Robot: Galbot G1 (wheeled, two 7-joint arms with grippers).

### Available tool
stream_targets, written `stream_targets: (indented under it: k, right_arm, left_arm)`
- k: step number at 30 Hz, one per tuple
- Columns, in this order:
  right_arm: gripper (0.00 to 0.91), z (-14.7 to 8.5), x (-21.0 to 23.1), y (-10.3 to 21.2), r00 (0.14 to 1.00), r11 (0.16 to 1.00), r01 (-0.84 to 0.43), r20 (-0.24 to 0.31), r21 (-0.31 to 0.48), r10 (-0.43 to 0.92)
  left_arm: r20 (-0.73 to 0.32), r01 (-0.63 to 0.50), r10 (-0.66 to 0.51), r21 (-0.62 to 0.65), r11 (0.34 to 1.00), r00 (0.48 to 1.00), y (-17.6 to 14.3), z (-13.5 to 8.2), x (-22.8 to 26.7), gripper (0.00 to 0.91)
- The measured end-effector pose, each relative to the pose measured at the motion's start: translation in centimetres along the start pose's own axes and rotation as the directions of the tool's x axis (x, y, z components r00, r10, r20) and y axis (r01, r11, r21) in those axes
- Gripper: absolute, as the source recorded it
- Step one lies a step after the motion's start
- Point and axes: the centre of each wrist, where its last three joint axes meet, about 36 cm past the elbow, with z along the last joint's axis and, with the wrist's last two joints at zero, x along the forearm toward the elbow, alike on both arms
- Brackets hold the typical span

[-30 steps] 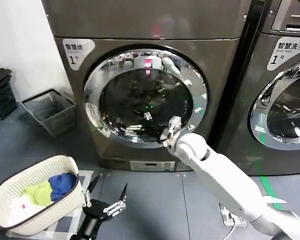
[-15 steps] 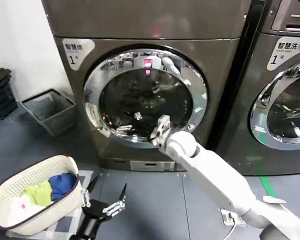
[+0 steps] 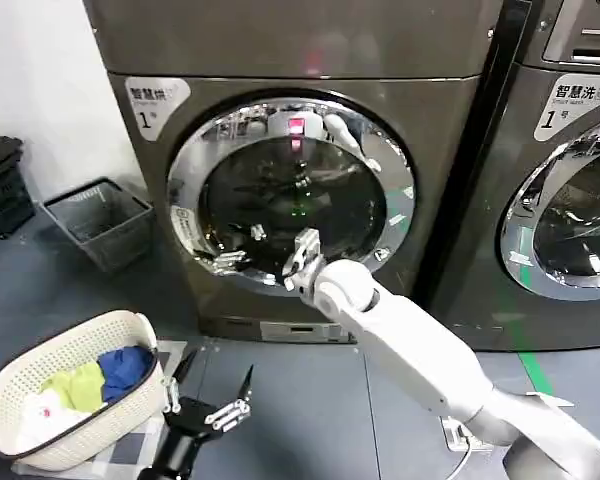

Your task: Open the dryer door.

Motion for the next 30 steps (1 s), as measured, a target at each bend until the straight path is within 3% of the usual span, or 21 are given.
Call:
stream_targets:
  k: [30]
  right_arm:
    - [0.907, 0.3, -4.3, -1.1, 0.999, 1.0, 0.022, -0.032, 0.001, -0.022]
  left_arm:
    - [0.011, -0.002, 0.002, 0.002, 1.0, 1.0, 0.0, -0.6, 0.1, 0.907]
